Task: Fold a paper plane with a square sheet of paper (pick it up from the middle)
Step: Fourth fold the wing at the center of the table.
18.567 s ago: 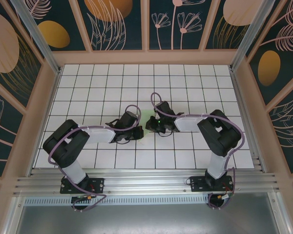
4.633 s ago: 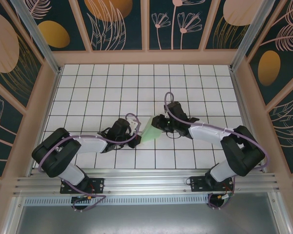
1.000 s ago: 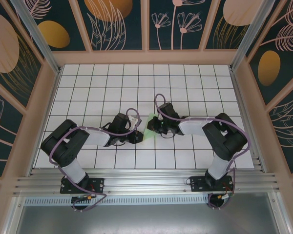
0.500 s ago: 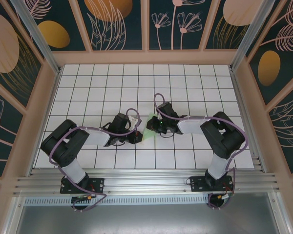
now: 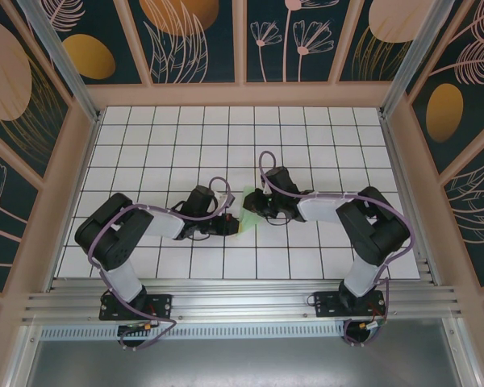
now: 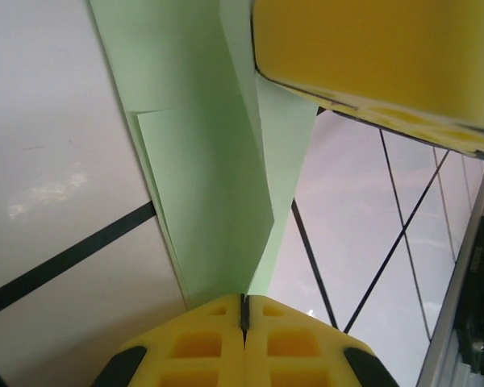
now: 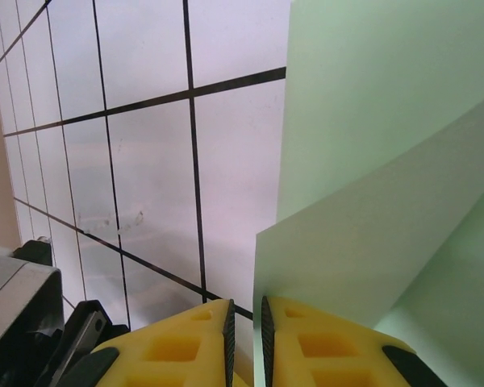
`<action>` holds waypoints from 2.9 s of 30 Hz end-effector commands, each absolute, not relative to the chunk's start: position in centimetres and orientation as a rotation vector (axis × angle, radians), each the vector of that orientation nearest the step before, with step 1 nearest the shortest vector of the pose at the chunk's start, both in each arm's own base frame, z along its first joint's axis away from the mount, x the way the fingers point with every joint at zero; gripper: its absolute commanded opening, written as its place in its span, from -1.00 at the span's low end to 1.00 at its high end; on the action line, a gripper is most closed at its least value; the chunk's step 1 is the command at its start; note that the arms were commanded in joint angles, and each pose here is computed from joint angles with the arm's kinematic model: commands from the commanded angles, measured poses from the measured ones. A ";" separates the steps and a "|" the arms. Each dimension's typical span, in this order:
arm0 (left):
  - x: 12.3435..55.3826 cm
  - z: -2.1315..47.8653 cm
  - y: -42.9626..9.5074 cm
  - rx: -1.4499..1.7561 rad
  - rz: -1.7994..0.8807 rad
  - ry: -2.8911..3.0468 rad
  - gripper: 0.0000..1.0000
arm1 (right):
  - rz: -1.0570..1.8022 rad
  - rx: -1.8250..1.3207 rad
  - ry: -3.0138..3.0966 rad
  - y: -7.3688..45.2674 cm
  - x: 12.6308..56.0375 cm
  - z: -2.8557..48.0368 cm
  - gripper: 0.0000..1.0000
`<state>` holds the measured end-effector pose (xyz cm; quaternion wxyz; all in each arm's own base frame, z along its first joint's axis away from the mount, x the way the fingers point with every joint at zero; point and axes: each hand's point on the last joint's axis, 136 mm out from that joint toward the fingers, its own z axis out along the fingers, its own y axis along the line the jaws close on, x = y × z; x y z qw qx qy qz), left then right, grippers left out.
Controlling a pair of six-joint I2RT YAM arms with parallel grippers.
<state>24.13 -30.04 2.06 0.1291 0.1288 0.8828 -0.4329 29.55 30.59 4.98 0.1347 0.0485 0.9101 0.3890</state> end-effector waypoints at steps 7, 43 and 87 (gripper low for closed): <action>24.5 2.1 -29.5 0.240 -1.249 2.565 -1.00 | 1.189 0.083 2.615 31.6 30.2 5.5 -0.58; 24.1 0.1 -28.9 0.139 -1.214 2.658 -1.00 | 1.043 0.116 2.703 31.0 31.5 1.9 -0.56; 24.7 1.4 -27.7 -0.068 -1.223 2.575 -0.84 | 0.986 0.053 2.852 31.3 30.7 -1.6 -0.49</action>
